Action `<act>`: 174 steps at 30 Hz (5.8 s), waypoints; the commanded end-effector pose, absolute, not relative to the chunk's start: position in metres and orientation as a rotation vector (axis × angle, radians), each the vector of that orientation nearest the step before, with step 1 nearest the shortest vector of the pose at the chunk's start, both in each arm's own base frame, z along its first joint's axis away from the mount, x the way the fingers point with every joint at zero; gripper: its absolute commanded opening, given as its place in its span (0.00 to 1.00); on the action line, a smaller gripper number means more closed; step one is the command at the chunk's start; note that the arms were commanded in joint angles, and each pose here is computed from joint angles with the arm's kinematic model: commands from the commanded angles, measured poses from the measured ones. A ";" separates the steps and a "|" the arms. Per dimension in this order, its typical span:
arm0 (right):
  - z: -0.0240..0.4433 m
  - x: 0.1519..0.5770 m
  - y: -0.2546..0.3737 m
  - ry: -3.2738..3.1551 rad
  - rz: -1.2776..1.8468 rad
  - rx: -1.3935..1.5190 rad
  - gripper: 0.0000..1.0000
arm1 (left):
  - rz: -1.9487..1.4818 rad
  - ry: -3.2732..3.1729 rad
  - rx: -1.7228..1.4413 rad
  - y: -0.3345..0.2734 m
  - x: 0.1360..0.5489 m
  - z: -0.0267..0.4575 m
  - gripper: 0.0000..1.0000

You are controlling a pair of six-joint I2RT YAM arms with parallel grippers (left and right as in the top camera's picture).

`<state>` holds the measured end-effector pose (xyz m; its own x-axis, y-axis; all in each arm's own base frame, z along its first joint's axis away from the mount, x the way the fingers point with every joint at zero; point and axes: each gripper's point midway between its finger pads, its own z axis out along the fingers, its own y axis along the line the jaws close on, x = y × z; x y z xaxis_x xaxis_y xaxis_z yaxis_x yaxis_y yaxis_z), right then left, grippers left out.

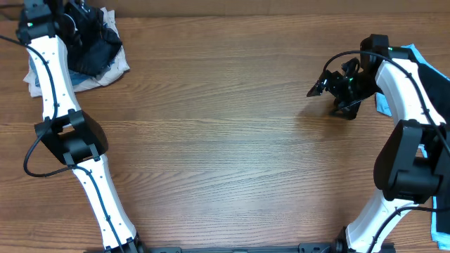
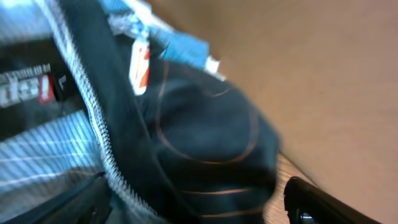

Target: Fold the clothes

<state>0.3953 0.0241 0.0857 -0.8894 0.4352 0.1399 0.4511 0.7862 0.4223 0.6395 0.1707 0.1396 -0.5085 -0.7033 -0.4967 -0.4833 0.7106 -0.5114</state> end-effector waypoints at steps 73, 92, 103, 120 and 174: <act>0.093 0.400 0.033 -2.960 -0.725 -0.682 0.89 | -0.061 2.183 -0.667 0.278 0.617 0.107 0.67; 0.093 0.400 0.033 -2.958 -0.727 -0.693 0.89 | -0.026 1.911 -0.539 0.265 0.592 0.311 0.98; 0.176 0.403 0.032 -3.169 -0.816 -0.660 0.89 | -0.390 1.866 -0.421 0.165 0.507 0.438 1.00; 0.286 0.291 0.077 -3.421 -0.660 -0.418 0.89 | -0.526 2.278 -0.154 0.041 0.382 0.414 1.00; 0.278 0.219 -0.005 -3.787 -0.289 -1.216 1.00 | -0.420 2.689 0.031 -0.024 0.379 0.228 1.00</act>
<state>0.2191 -0.0027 0.2784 -0.5167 0.5337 -0.6695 0.4169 0.8398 0.3477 0.3767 -0.0253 0.2420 -0.8984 -0.0499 -0.4364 0.0883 0.9527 -0.2907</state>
